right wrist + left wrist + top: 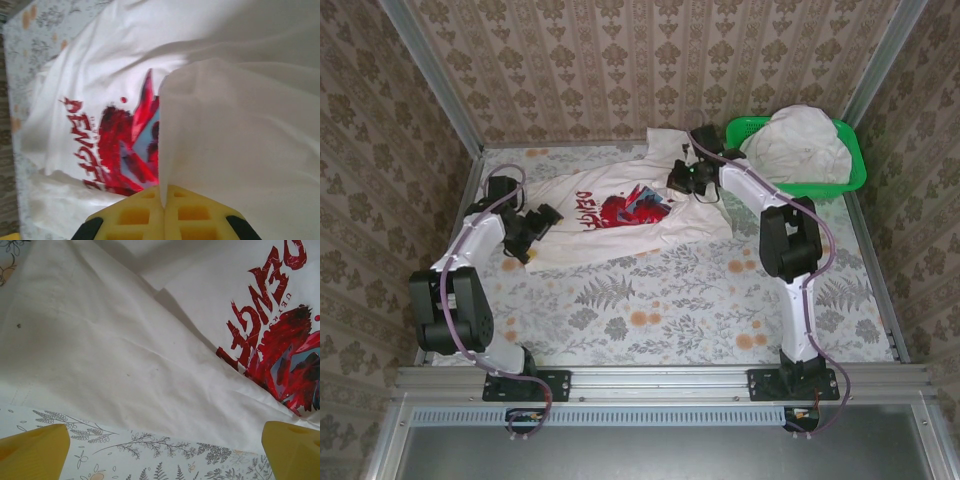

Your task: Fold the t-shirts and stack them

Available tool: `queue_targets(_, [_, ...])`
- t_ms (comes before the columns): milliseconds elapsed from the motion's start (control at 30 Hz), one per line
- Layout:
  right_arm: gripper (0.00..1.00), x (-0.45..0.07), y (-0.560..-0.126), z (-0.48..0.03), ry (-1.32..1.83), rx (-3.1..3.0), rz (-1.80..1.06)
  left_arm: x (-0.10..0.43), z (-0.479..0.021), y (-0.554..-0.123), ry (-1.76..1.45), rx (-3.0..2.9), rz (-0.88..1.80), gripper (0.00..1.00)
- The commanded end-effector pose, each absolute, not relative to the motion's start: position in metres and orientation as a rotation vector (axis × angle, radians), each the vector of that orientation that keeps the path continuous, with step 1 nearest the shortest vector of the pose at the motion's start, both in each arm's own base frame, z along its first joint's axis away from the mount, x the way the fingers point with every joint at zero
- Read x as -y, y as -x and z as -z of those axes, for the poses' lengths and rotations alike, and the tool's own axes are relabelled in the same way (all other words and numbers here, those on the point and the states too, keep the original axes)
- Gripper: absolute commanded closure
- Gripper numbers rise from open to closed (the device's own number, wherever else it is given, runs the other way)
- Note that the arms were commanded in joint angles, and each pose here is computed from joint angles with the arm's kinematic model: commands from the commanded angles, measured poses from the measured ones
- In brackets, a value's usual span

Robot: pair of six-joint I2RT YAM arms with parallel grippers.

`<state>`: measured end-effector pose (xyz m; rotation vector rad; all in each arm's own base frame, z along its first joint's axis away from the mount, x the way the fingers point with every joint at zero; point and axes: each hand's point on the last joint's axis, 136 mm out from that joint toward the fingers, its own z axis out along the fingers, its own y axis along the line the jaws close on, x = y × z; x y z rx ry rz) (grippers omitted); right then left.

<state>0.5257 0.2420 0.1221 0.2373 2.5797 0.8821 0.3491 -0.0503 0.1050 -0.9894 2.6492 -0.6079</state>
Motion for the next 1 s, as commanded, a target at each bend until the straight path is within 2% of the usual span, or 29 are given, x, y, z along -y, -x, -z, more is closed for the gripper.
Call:
queue_targets(0, [0.92, -0.264, -0.535, -0.141, -0.294, -2.51, -1.047, 0.049, -0.107, -0.346, 1.004, -2.642, 0.608, 0.0])
queue_targets(233, [0.87, -0.298, -0.551, -0.135, -0.374, -2.465, -1.21, 0.048, -0.111, -0.345, 0.991, -2.64, 0.608, 0.0])
queue_targets(267, [0.79, -0.302, -0.552, -0.135, -0.369, -2.464, -1.215, 0.047, -0.111, -0.345, 0.993, -2.641, 0.606, 0.0])
queue_targets(367, [0.49, -0.311, -0.554, -0.139, -0.341, -2.449, -1.237, 0.047, -0.111, -0.345, 0.988, -2.643, 0.609, 0.0])
queue_targets(533, [0.32, -0.294, -0.55, -0.154, -0.276, -2.417, -1.098, 0.043, -0.111, -0.348, 0.989, -2.628, 0.605, 0.0])
queue_targets(767, [0.32, -0.212, -0.516, -0.134, -0.331, -2.439, -0.684, 0.032, -0.103, -0.348, 0.988, -2.598, 0.575, 0.0])
queue_targets(967, [0.44, -0.172, -0.477, -0.088, -0.281, -2.583, -0.476, 0.032, -0.087, -0.362, 0.988, -2.586, 0.615, 0.0])
